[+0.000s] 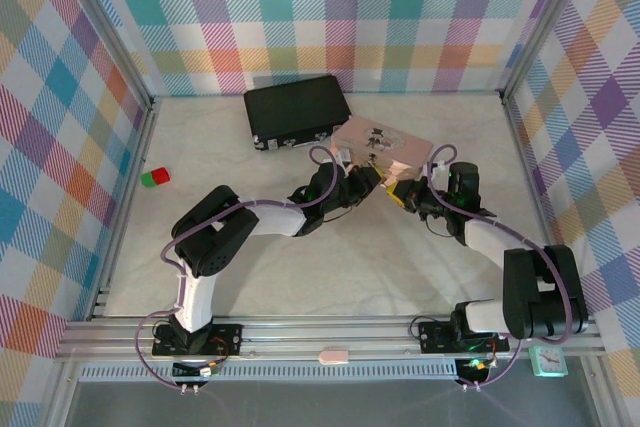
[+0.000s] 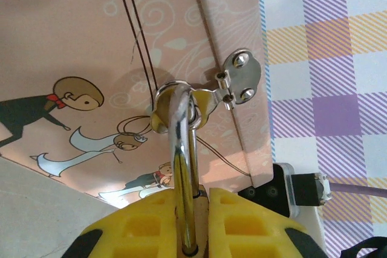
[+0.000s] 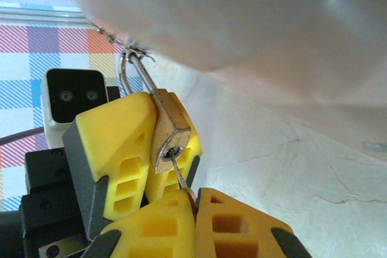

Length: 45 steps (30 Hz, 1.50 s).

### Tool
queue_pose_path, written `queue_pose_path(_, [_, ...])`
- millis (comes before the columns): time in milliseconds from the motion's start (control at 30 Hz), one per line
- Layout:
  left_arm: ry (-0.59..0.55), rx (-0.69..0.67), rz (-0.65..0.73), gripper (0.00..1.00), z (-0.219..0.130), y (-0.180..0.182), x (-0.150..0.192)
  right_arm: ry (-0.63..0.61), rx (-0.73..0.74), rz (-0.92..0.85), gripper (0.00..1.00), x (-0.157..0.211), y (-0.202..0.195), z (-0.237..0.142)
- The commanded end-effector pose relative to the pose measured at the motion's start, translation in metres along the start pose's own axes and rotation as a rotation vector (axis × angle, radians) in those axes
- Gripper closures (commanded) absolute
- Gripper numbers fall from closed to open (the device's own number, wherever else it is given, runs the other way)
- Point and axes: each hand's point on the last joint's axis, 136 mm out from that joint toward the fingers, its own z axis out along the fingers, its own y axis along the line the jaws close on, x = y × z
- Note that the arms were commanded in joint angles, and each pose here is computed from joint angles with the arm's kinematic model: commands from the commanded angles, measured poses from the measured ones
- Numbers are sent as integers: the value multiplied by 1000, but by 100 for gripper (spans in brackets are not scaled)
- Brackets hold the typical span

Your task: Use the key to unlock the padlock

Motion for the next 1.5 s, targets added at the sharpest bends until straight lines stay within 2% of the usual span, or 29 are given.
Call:
queue_pose_path(0, [210, 106, 26, 100, -5, -29, 54, -43, -64, -49, 100, -16, 22, 7])
queue_pose_path(467, [224, 124, 57, 100, -9, -24, 64, -152, -188, 319, 100, -36, 8, 14])
queue_pose_path(633, [265, 145, 64, 100, -15, -29, 72, -108, -180, 325, 100, -36, 4, 22])
queue_pose_path(867, [307, 178, 68, 100, -18, -37, 78, -84, -168, 241, 100, -34, 3, 27])
queue_pose_path(967, [301, 202, 60, 100, -15, -42, 78, -105, -146, 262, 100, -31, -3, 22])
queue_pose_path(1133, [288, 226, 32, 100, -8, -45, 75, -146, -99, 412, 100, -24, -24, 16])
queue_pose_path(1267, [295, 226, 38, 100, -7, -46, 77, -131, -110, 349, 100, -25, -17, 17])
queue_pose_path(1333, [300, 220, 38, 100, -8, -46, 77, -119, -116, 241, 100, -26, -6, 17])
queue_pose_path(1467, [297, 195, 23, 100, -9, -44, 75, -120, -29, 16, 100, -23, 4, 12])
